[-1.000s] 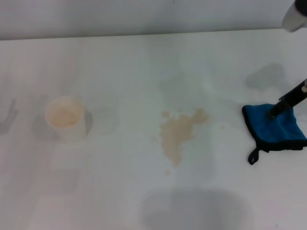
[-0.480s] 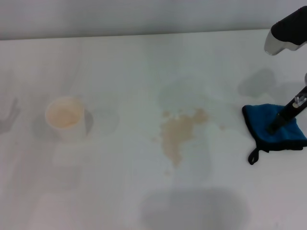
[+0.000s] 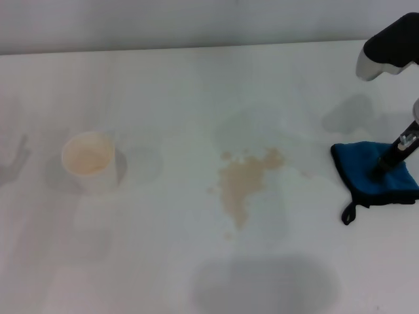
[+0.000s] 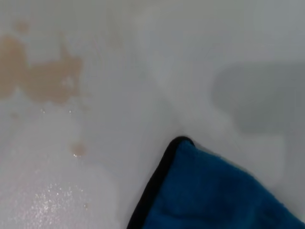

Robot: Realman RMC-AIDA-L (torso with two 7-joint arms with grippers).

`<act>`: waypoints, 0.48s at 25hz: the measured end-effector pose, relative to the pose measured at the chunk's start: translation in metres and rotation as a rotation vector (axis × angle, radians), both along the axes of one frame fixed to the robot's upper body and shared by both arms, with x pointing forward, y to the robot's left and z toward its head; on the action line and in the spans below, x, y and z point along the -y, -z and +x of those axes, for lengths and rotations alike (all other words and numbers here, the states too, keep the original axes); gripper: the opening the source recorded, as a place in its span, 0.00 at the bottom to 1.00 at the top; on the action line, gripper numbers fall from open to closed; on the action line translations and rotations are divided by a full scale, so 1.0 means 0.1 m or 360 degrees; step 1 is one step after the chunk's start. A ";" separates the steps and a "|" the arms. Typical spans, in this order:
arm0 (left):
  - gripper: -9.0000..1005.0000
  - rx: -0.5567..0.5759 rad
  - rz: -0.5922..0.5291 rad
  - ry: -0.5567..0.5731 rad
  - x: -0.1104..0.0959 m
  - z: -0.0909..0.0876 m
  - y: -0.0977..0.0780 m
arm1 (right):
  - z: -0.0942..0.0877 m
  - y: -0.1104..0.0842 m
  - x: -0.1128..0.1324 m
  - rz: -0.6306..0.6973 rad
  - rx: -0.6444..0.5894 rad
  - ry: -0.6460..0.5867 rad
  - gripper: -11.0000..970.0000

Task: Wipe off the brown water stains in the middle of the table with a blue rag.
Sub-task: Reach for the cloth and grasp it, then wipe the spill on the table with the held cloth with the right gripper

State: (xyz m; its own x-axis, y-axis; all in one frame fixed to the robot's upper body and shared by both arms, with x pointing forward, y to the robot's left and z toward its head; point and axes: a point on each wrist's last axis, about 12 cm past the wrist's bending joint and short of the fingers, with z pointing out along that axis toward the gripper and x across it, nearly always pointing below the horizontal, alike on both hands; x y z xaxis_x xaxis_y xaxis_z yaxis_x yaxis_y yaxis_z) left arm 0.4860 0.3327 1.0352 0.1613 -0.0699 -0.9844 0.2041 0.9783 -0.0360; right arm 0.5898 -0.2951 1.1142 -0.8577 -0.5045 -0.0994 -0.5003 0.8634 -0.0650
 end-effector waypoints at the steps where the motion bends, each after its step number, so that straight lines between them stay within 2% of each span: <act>1: 0.88 0.0000 -0.0002 0.0001 0.00 0.00 0.00 | 0.00 0.00 -0.01 -0.0003 -0.0001 -0.0004 0.68; 5: 0.88 0.0000 -0.0005 0.0004 0.01 0.00 0.00 | 0.00 0.02 -0.04 -0.0017 0.0003 -0.0012 0.62; 10: 0.88 -0.0002 -0.0006 0.0004 0.01 -0.02 0.01 | 0.00 0.02 -0.08 -0.0039 0.0020 -0.0035 0.49; 12: 0.88 -0.0002 -0.0005 0.0003 0.01 -0.02 0.01 | 0.01 0.02 -0.10 -0.0043 0.0031 -0.0050 0.47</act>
State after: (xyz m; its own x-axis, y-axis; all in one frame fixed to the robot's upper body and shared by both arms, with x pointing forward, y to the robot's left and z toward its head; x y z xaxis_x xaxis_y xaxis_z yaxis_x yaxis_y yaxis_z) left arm 0.4841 0.3322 1.0344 0.1600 -0.0735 -0.9844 0.2059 0.9778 -0.0395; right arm 0.5904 -0.2855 1.1126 -0.8393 -0.5341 -0.1019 -0.5258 0.8449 -0.0978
